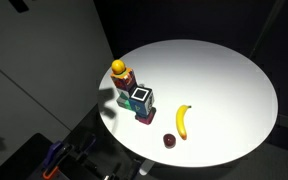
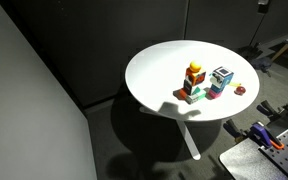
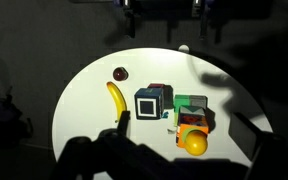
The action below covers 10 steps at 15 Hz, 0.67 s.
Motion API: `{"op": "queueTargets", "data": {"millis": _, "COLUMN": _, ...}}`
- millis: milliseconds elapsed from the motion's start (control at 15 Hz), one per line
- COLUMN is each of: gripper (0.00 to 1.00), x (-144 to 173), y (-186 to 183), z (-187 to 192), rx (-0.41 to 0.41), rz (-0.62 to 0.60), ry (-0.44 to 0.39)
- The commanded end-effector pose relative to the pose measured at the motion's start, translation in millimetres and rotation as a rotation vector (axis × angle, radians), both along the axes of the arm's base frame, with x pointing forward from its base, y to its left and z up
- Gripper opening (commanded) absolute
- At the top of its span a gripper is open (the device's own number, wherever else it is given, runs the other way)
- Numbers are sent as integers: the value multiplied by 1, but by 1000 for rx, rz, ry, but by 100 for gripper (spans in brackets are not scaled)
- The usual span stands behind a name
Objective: Remove the yellow fruit from the block and place it on the table
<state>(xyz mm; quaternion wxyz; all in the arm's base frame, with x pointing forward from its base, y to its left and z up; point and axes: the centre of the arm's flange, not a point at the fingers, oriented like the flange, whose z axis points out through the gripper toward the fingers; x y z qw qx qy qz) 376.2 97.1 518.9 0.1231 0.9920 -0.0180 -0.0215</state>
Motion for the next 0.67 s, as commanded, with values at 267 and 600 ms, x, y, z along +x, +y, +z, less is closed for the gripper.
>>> {"op": "queueTargets", "data": {"millis": 267, "gripper": 100, "x": 43, "y": -10, "z": -18, "rx": 89, "rz": 9, "ry": -55}}
{"op": "queueTargets", "data": {"millis": 600, "gripper": 100, "x": 69, "y": -11, "z": -38, "rx": 135, "rz": 25, "ry": -82}}
